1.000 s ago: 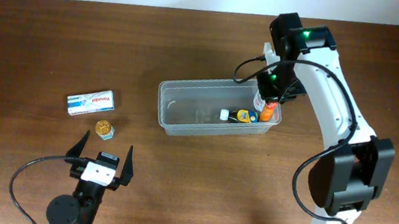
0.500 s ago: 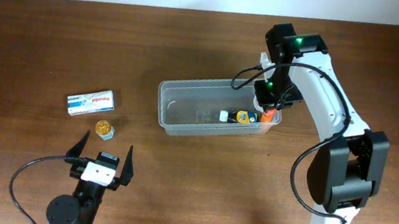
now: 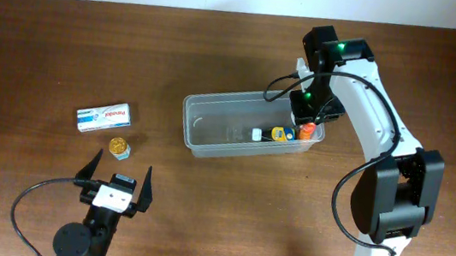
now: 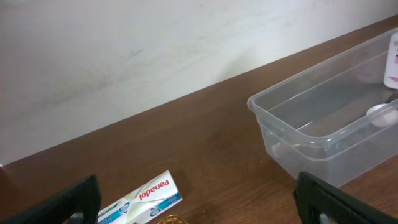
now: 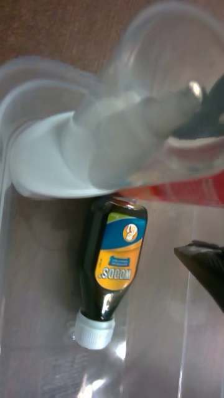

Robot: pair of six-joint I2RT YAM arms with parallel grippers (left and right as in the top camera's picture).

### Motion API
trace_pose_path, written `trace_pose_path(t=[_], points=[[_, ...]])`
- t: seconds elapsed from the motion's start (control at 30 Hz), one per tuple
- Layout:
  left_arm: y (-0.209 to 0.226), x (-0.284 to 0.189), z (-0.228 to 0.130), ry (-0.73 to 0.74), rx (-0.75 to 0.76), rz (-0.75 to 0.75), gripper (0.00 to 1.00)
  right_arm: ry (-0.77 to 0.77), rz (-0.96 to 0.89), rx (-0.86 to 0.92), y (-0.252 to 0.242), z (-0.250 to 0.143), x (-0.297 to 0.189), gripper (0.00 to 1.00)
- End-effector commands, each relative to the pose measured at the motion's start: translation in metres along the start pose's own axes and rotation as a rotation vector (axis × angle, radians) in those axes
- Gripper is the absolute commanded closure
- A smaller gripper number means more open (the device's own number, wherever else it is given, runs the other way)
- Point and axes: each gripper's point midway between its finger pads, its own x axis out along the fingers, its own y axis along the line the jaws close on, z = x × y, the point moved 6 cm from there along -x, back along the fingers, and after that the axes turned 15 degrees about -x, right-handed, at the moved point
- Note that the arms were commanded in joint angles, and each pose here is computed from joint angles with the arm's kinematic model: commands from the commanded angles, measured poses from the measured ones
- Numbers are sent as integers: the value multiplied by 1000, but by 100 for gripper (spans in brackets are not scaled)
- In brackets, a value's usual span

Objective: Pack container
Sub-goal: 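Lower the orange tube into the container beside the dark bottle and release, then raise the right gripper out of the container and retract it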

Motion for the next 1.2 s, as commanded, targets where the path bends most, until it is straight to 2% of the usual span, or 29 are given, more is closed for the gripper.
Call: trace_pose_path(t=[0.0, 0.43, 0.87, 1.17], points=[[2, 0, -2, -1, -3, 13, 1, 7, -10, -1, 1, -1, -1, 51], [2, 0, -2, -1, -3, 13, 1, -2, -6, -3, 3, -3, -15, 51], [2, 0, -2, -1, -3, 13, 1, -125, -38, 7, 5, -3, -112, 49], [2, 0, -2, -1, -3, 13, 1, -181, -50, 37, 6, -9, -141, 35]])
